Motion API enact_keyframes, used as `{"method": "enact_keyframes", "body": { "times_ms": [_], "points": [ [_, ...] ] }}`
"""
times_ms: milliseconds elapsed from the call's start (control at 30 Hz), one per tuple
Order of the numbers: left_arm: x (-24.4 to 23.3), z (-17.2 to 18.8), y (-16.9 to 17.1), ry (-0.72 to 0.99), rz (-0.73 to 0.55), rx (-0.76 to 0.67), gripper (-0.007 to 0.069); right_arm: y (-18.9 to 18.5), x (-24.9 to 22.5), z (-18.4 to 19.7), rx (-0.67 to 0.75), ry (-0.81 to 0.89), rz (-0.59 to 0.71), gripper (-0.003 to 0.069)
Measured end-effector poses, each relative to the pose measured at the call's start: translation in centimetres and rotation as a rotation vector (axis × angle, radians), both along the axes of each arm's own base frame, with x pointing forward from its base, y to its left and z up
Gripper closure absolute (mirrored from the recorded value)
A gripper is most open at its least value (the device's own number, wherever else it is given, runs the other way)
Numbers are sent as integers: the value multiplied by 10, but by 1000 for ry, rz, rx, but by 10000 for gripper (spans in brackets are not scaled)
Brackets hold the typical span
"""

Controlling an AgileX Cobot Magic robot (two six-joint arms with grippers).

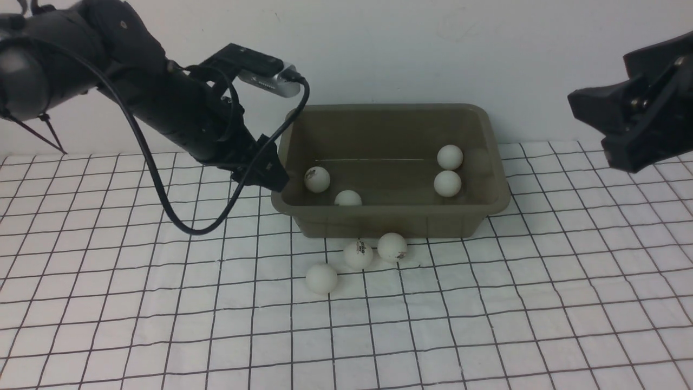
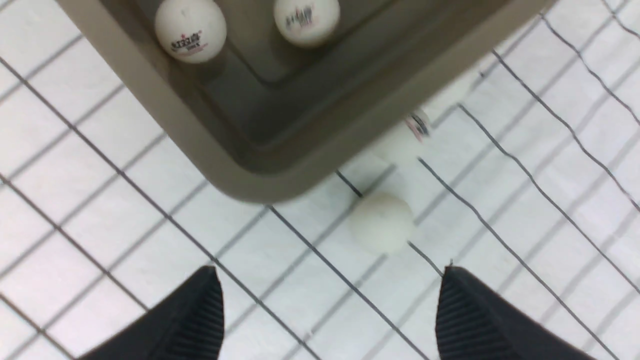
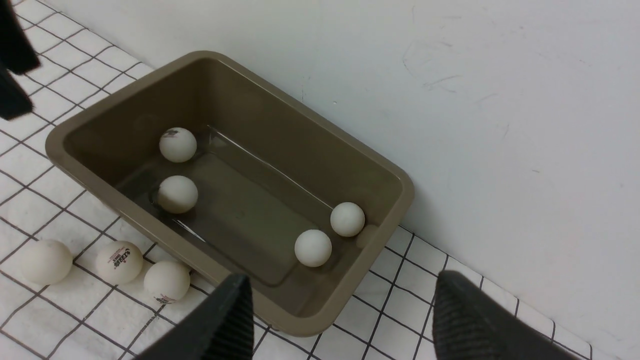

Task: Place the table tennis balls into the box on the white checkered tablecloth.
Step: 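Reach for and grasp a ping pong ball on the table beside the basket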

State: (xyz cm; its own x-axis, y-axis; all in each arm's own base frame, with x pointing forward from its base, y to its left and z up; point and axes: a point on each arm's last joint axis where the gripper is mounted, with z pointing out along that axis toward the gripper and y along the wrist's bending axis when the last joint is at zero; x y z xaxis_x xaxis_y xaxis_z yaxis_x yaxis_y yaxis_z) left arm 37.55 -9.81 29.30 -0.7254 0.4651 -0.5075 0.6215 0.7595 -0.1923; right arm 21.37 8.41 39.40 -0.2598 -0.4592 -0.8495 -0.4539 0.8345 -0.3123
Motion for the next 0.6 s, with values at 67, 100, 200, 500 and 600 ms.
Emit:
{"method": "enact_keyframes", "body": {
  "times_ms": [67, 100, 200, 500, 600],
  "points": [
    [-7, 8, 1, 17, -2, 3, 116, 0, 0, 0, 0, 0, 0, 216],
    [-13, 14, 2, 23, -4, 6, 116, 0, 0, 0, 0, -1, 0, 216],
    [-27, 27, 5, 52, -17, 18, 116, 0, 0, 0, 1, -5, 1, 216],
    [-60, 62, 12, 22, 34, 15, 116, 0, 1, 1, 6, -16, 2, 216],
    [-72, 66, 13, 26, 49, 2, 116, 0, 1, 1, 6, -17, 2, 216]
  ]
}}
